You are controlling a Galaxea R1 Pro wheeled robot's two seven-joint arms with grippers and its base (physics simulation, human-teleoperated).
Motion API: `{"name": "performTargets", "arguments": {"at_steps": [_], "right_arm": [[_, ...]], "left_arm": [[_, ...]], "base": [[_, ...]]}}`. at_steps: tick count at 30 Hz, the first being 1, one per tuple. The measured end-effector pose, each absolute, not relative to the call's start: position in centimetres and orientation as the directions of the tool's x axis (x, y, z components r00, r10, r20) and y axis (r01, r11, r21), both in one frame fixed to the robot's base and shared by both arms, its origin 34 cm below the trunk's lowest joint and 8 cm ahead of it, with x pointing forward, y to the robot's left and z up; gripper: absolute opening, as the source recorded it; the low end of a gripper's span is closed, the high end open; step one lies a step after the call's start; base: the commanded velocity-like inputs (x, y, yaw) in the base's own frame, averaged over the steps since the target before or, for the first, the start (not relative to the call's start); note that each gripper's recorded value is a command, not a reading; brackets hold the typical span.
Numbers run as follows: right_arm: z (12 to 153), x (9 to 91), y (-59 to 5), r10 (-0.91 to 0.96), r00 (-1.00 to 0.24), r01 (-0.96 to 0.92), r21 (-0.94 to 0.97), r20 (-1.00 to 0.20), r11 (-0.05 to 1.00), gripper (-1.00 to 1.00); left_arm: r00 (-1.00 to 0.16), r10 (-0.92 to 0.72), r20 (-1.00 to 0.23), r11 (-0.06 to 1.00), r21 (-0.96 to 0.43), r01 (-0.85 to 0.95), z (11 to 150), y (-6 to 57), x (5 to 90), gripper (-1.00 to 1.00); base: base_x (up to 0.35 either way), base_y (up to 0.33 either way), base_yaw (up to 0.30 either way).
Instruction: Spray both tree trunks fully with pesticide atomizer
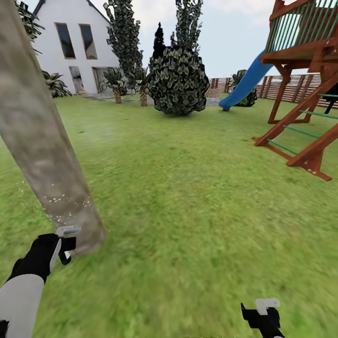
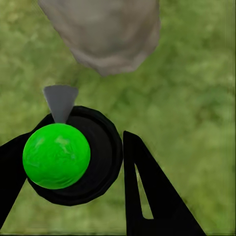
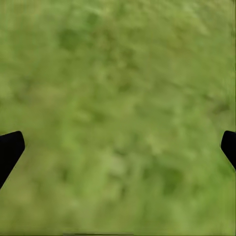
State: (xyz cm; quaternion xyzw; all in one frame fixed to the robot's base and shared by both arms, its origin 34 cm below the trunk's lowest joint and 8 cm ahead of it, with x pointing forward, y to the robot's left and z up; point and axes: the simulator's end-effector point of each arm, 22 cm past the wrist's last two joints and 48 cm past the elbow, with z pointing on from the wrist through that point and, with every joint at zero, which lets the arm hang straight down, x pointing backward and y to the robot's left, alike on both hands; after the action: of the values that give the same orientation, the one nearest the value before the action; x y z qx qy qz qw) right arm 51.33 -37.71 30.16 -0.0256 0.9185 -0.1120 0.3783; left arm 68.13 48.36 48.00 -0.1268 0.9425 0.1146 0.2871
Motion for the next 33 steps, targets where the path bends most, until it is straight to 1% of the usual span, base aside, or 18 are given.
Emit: {"name": "performTargets", "arguments": {"at_steps": [9, 12, 16, 22, 33], "right_arm": [[30.5, 51.5, -37.6, -0.13, -0.707, 0.039, -0.222, -0.695, 0.974, 1.0], [30.6, 51.6, -37.6, -0.131, -0.706, 0.039, -0.223, -0.696, 0.974, 1.0], [30.6, 51.6, -37.6, -0.131, -0.706, 0.039, -0.223, -0.696, 0.974, 1.0], [30.6, 51.6, -37.6, -0.131, -0.706, 0.039, -0.223, -0.696, 0.974, 1.0], [31.2, 52.0, -37.7, -0.131, -0.696, 0.042, -0.223, -0.706, 0.974, 1.0]], "left_arm": [[-0.787, -0.171, -0.593, 0.939, 0.144, -0.312, 49.8, 48.9, 69.0, -1.0], [-0.786, -0.165, -0.596, 0.941, 0.143, -0.306, 50.0, 48.4, 69.3, -1.0], [-0.762, -0.152, -0.63, 0.939, 0.15, -0.311, 51.6, 48.8, 70.0, -1.0], [-0.755, -0.149, -0.638, 0.937, 0.154, -0.314, 52.1, 49.0, 70.1, -1.0], [-0.729, -0.146, -0.669, 0.935, 0.147, -0.322, 54.0, 49.1, 70.7, -1.0]], "base": [[-0.008, -0.003, 0.227], [0.027, -0.023, 0.084], [0.178, -0.174, 0.006], [0.188, -0.211, 0.007], [0.165, -0.236, 0.137]]}}
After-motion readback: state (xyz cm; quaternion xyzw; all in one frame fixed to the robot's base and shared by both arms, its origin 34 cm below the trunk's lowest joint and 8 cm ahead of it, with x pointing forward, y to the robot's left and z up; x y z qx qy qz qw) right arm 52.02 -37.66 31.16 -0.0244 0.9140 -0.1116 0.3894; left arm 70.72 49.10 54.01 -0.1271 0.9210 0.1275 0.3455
